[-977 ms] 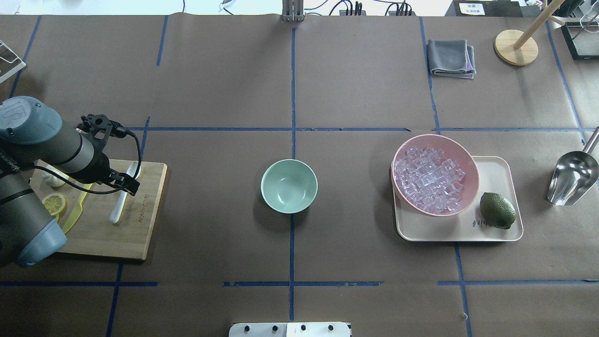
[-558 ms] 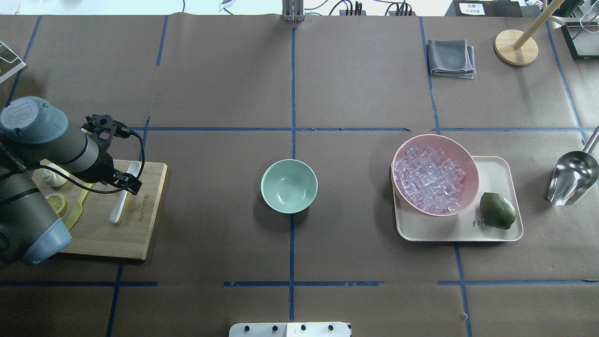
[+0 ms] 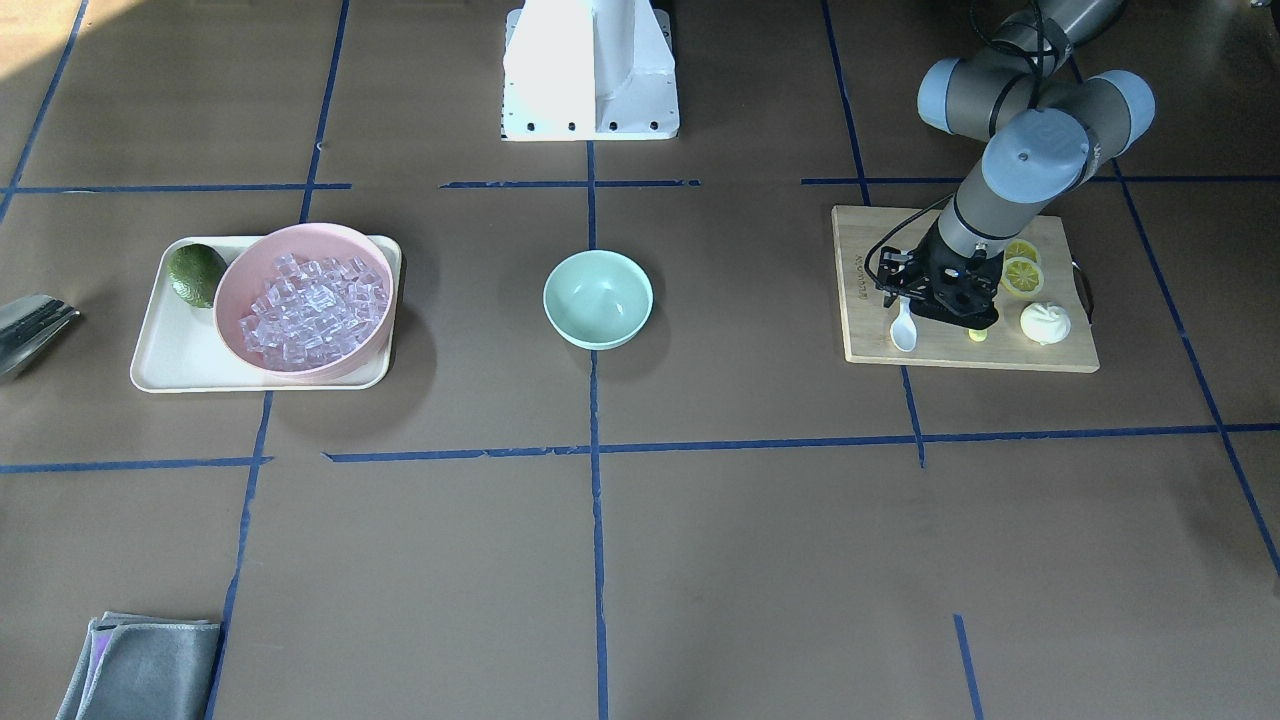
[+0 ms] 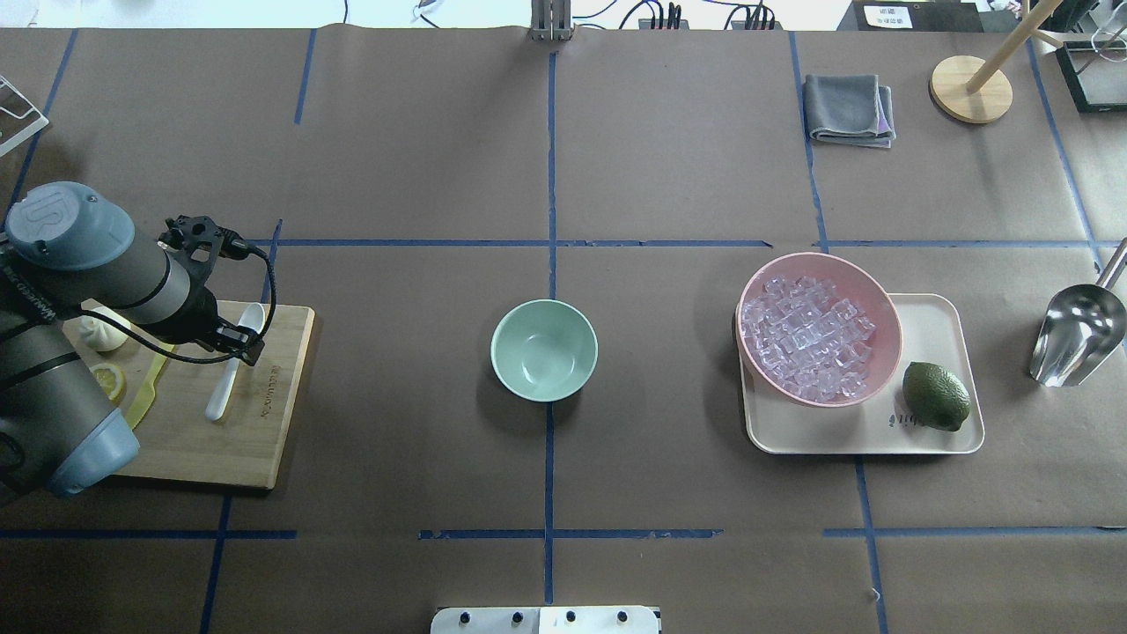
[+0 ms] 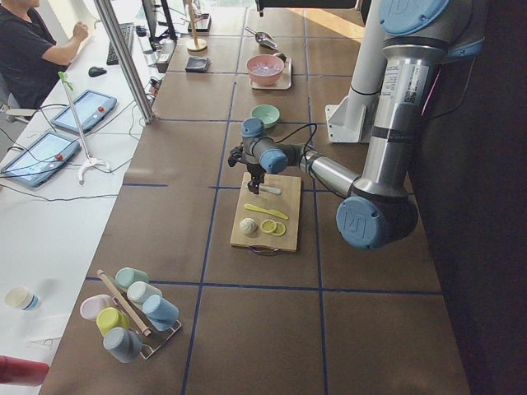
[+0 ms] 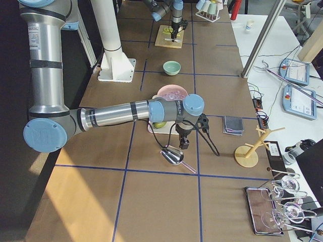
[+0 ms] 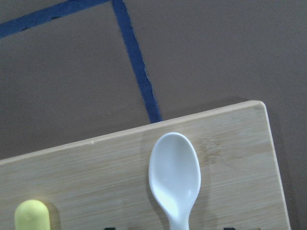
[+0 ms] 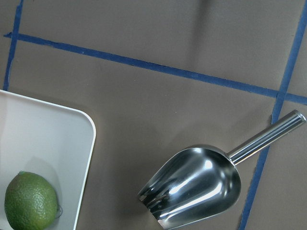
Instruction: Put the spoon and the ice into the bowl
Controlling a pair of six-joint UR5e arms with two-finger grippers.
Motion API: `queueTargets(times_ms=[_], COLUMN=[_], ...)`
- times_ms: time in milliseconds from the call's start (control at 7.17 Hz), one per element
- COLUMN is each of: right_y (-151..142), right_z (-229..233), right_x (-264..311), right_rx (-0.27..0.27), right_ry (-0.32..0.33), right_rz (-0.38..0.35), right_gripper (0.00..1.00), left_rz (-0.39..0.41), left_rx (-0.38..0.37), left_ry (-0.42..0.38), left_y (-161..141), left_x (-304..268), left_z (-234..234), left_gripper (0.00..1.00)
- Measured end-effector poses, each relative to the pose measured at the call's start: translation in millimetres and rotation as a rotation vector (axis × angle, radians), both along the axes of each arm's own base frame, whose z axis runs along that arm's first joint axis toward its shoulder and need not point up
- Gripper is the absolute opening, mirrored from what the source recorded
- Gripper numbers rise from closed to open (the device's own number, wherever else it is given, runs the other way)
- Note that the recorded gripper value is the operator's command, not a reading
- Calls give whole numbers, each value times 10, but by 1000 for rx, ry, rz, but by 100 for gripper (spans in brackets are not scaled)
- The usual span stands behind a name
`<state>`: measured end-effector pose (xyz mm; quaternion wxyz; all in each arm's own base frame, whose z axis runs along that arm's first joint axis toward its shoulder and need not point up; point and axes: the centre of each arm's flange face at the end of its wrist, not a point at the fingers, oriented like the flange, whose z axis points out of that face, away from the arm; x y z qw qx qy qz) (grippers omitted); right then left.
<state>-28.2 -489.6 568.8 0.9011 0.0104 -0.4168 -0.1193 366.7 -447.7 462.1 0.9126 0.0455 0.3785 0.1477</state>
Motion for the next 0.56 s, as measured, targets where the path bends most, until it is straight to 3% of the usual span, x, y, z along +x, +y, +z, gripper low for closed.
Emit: queueTargets(times_ms=[140,558], right_y=[0,1], right_z=[-1,-18], right_x=[-2,2], right_rx=[0,3], right_ry=[0,-2], right_rz=[0,1], right_gripper=[100,100], left_rz=[-1,1], left_rx=[-2,-4], left_ry=[1,9], left_y=[0,12], left_x=[1,-2], left_z=[-3,-43], left_gripper=[4,0])
